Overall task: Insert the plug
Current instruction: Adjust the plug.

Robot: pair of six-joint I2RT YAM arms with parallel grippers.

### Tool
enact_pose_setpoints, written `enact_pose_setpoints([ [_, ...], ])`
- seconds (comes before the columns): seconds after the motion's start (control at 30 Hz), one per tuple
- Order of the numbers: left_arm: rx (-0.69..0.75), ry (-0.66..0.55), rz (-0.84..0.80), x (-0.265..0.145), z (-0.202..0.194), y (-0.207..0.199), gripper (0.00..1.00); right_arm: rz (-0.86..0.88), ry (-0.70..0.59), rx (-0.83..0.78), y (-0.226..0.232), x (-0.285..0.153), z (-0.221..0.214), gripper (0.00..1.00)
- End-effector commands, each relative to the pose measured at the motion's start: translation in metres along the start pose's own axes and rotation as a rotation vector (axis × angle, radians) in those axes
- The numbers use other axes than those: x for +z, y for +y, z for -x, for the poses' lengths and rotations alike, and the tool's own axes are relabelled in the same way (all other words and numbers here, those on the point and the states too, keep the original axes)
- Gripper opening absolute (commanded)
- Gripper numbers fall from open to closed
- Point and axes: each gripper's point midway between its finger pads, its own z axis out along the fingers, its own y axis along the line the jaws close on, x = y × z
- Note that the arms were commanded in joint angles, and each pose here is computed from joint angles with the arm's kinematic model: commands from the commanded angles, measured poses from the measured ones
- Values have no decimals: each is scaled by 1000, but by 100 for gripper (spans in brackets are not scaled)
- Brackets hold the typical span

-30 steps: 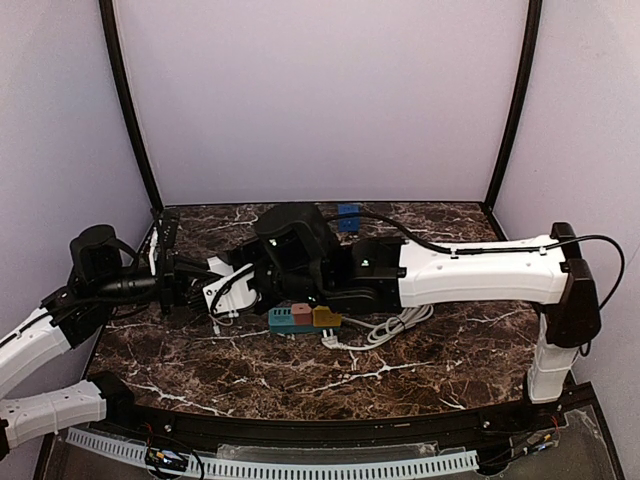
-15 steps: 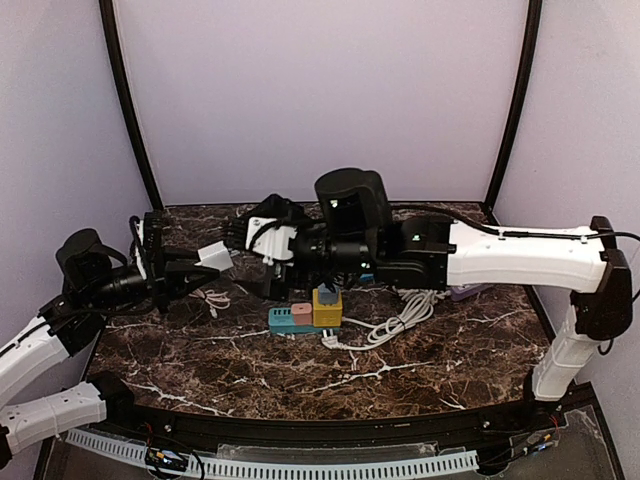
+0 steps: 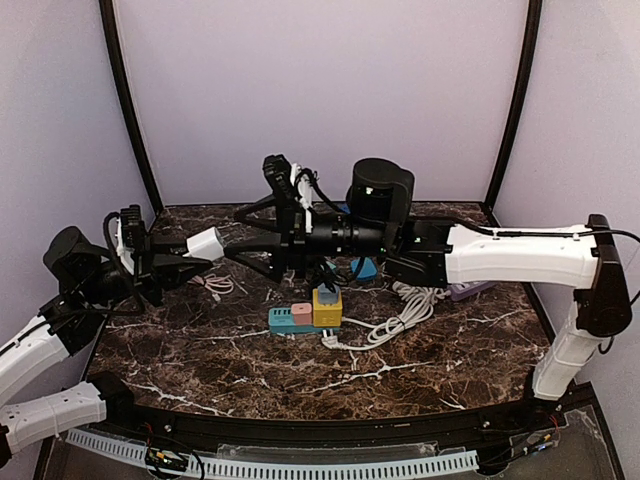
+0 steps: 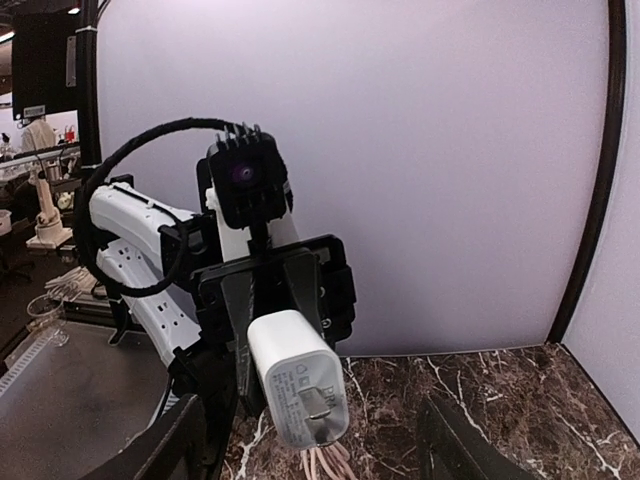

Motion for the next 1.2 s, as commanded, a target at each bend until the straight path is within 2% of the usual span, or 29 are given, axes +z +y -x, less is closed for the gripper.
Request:
enact_pose_setpoints([
  [0.0,31,-55,-13,-1,23,-3,1,91,-43,66,9,11,6,68],
  [0.1,30,-54,-16,-1,22,-4,1,89,-33,69,6,17,0,63],
  [0.3,47,-58,-34,-1,20,-8,1,112,-34,71,4,27,-4,44],
  [0.47,40,-51,-42,-1,17,-10,1,140,-50,65,7,30,-1,33],
  [0.6,48,-57,-38,-1,18,-9,1,151,-32,61,7,34,-5,29],
  [0.67,46,-54,-33,-1,17,-8,1,176,-19,63,10,36,-9,19],
  [0.73,40,-49,-28,-1,15,-7,1,202,-11,63,14,36,-11,0],
  [0.9,39,-31,15,-1,9,-1,2,240,38,27,22,31,-14,0],
  [0.93,42,-25,23,-1,8,1,6,213,57,10,19,29,-16,0],
  [1.0,38,25,55,-2,-5,5,27,141,89,-25,11,21,-18,0],
  [1.07,54,76,83,-4,-17,9,55,85,128,-47,5,13,-23,0],
  [1.13,78,134,114,-7,-30,14,64,46,175,-66,1,5,-30,0],
  [1.17,106,151,116,-8,-32,14,65,26,200,-73,-1,3,-33,0],
])
